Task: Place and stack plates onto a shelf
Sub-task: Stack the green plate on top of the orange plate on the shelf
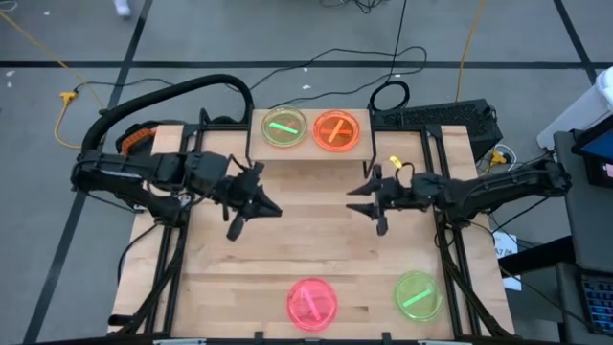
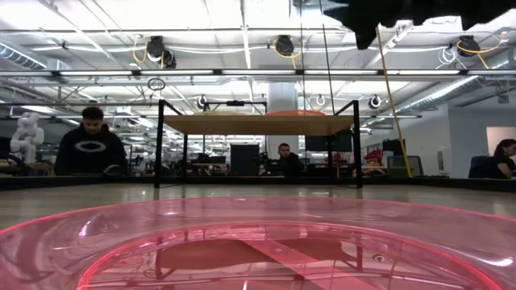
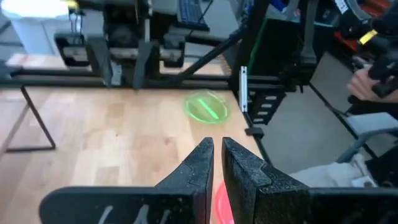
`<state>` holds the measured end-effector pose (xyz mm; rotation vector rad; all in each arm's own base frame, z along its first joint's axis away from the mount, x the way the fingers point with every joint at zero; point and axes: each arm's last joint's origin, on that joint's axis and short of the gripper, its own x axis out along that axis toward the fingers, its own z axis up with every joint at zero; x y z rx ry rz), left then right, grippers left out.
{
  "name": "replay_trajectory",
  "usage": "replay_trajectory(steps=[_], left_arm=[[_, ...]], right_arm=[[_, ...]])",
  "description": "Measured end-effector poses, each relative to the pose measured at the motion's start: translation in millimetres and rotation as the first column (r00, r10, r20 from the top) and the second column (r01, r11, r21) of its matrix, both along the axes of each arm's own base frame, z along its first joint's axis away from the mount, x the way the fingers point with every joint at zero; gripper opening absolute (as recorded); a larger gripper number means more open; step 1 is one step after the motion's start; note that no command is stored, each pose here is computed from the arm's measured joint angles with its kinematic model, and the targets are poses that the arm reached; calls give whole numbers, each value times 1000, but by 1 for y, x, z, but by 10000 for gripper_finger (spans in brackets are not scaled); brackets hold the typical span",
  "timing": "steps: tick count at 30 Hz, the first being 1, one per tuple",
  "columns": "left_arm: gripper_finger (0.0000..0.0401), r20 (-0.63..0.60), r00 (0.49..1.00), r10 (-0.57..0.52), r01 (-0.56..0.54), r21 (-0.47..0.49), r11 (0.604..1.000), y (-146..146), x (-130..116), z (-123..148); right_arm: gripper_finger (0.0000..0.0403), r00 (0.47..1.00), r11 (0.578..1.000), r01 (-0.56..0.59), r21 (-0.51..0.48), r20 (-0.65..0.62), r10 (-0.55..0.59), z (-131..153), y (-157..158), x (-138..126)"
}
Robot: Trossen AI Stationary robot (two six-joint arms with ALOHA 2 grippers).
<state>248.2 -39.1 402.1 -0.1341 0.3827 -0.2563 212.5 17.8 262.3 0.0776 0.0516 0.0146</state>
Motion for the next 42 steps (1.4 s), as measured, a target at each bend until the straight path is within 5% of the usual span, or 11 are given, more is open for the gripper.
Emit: replay_trajectory(steps=[9, 19, 29, 36, 42], left_arm=[[37, 30, 999, 45, -47, 63, 997, -9, -8, 4], [37, 159, 987, -14, 2, 76, 997, -19, -17, -31], [37, 267, 960, 83, -74, -44, 996, -3, -38, -84], [37, 288, 953, 92, -72, -77, 994, -3, -41, -90], [37, 276, 956, 94, -68, -100, 993, -4, -39, -91]], right_arm=[[148, 918, 996, -22, 83, -394, 53, 3, 16, -5], [148, 668, 962, 145, 231, -740, 77, -30, 34, -30], [148, 356, 909, 103, 403, -869, 345, -63, 72, -24], [148, 97, 911, 56, 408, -911, 401, -87, 105, -29], [148, 13, 929, -8, 370, -929, 370, -101, 117, -34]])
